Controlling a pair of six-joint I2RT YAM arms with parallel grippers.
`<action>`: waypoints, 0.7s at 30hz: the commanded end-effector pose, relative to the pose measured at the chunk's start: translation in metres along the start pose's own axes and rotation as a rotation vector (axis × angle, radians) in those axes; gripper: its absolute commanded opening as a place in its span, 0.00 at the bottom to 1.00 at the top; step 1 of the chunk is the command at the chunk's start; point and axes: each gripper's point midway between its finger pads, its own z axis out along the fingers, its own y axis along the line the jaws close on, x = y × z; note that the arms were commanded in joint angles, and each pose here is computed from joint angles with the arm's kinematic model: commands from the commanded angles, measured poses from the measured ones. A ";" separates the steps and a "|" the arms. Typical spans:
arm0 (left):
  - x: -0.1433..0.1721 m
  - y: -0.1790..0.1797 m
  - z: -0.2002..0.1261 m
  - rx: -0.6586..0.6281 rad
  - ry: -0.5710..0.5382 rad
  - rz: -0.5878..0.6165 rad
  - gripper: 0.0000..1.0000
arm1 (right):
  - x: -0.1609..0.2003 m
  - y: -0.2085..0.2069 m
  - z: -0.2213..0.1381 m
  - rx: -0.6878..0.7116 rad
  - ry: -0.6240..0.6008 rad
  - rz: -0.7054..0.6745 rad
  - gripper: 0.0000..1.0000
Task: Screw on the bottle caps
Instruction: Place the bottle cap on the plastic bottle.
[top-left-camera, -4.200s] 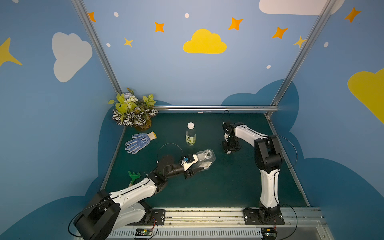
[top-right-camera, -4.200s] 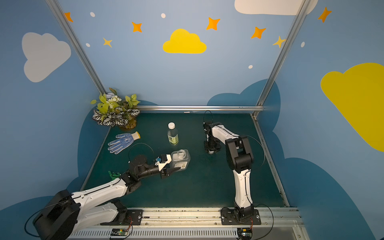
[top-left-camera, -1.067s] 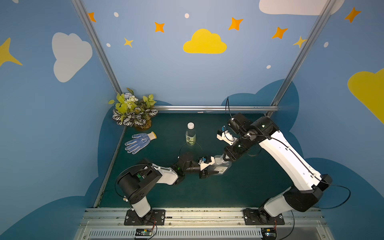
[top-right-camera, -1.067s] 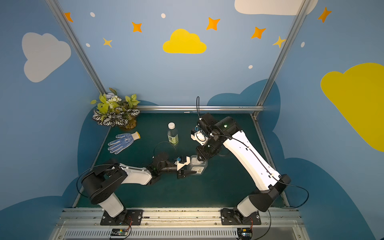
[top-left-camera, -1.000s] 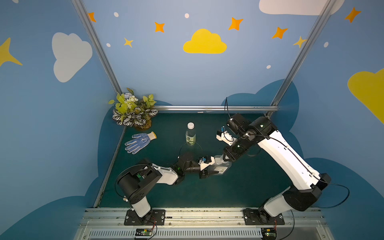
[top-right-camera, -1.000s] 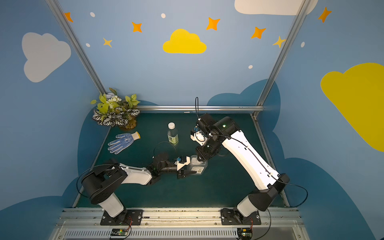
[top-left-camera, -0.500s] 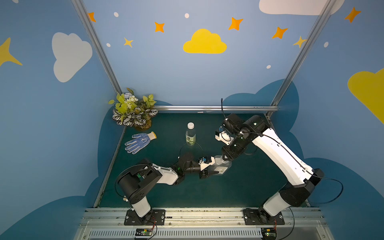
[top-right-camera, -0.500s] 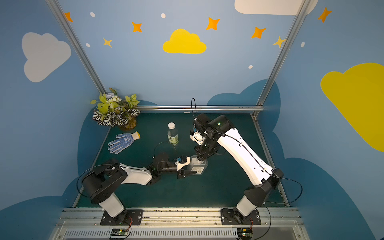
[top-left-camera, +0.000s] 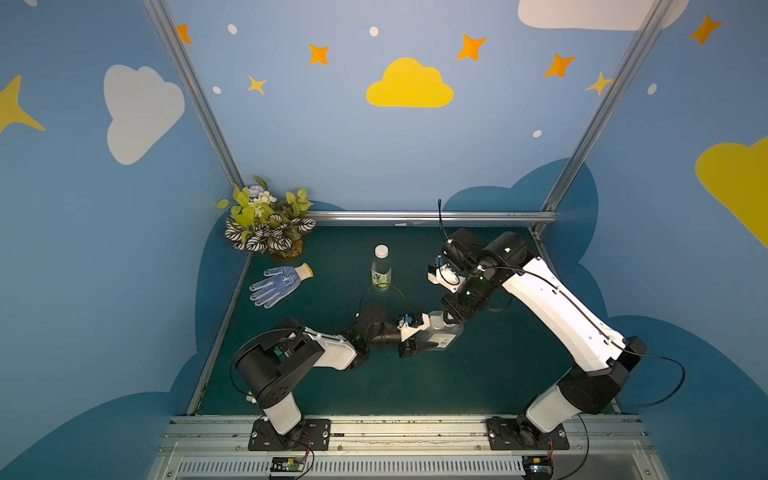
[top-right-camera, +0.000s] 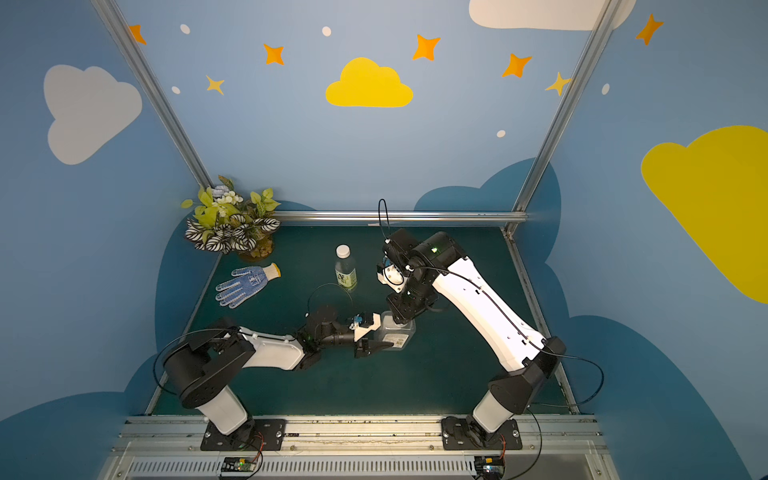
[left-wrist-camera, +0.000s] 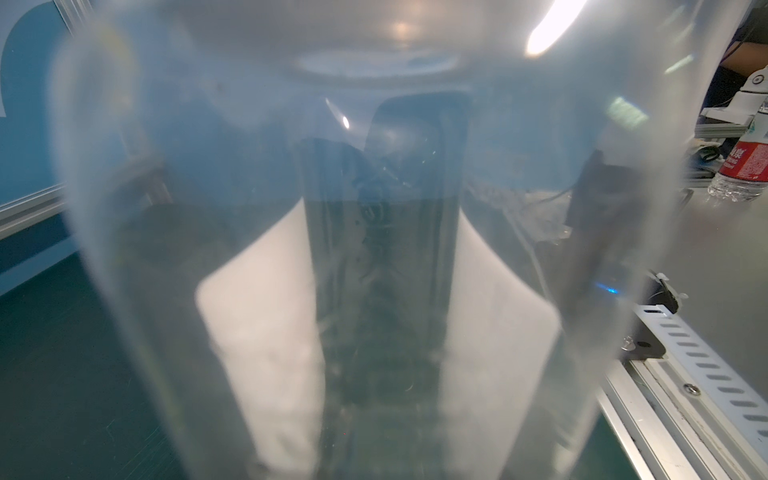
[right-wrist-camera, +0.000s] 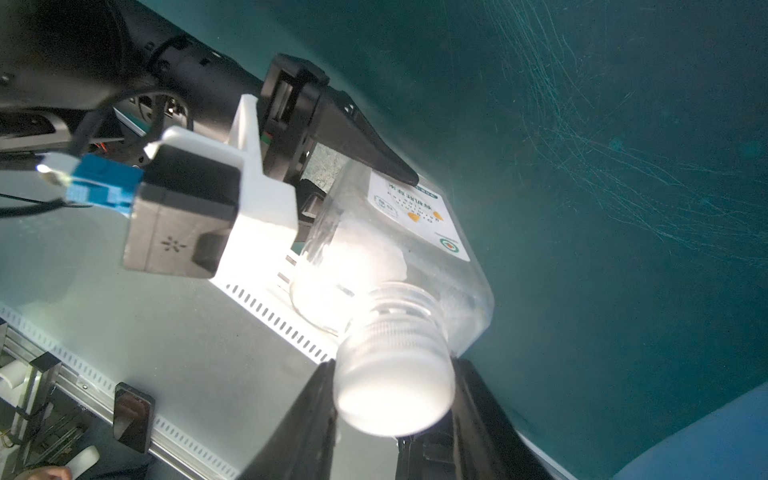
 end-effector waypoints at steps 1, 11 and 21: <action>-0.014 0.002 0.001 -0.003 -0.042 0.033 0.31 | 0.007 0.002 0.008 0.004 0.063 0.007 0.43; -0.013 0.003 0.002 -0.006 -0.041 0.033 0.31 | 0.007 -0.003 0.012 0.041 0.092 0.005 0.47; -0.011 0.002 0.001 -0.009 -0.039 0.028 0.31 | -0.001 -0.008 -0.014 0.067 -0.009 -0.002 0.76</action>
